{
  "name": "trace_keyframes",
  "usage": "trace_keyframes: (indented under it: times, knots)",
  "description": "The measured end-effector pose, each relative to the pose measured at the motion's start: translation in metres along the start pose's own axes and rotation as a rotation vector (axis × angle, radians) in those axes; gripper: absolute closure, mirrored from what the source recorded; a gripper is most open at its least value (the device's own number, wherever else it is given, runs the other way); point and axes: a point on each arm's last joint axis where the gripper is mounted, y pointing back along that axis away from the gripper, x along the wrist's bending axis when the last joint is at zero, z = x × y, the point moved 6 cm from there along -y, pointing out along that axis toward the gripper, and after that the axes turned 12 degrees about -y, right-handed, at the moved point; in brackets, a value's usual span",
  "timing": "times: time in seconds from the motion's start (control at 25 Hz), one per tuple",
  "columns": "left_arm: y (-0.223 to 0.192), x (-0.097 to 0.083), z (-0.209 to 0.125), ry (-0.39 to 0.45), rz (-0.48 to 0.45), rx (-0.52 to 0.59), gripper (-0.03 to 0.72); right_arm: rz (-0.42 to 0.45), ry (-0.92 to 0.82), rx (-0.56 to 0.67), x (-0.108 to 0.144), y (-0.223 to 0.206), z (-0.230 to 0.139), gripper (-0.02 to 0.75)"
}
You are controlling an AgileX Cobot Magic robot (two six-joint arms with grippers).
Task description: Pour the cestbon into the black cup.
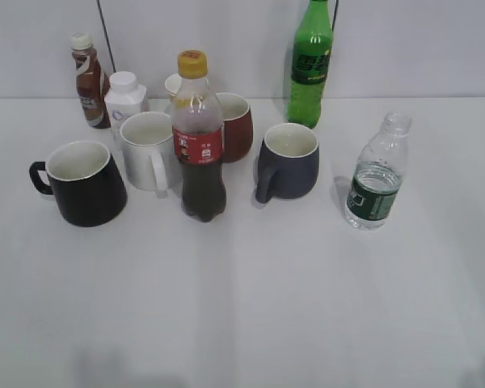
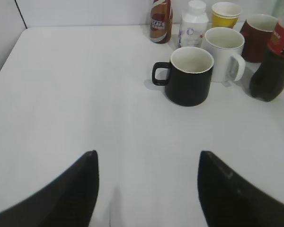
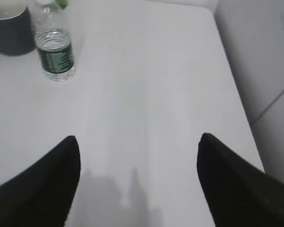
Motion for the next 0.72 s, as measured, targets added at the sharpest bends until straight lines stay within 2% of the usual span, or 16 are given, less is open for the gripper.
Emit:
trace_keyframes:
  times: [0.72]
  knots:
    - [0.0,0.0003,-0.0001,0.003,0.007,0.001,0.19,-0.019,-0.003,-0.005,-0.0017,0.0004,0.0,0.147]
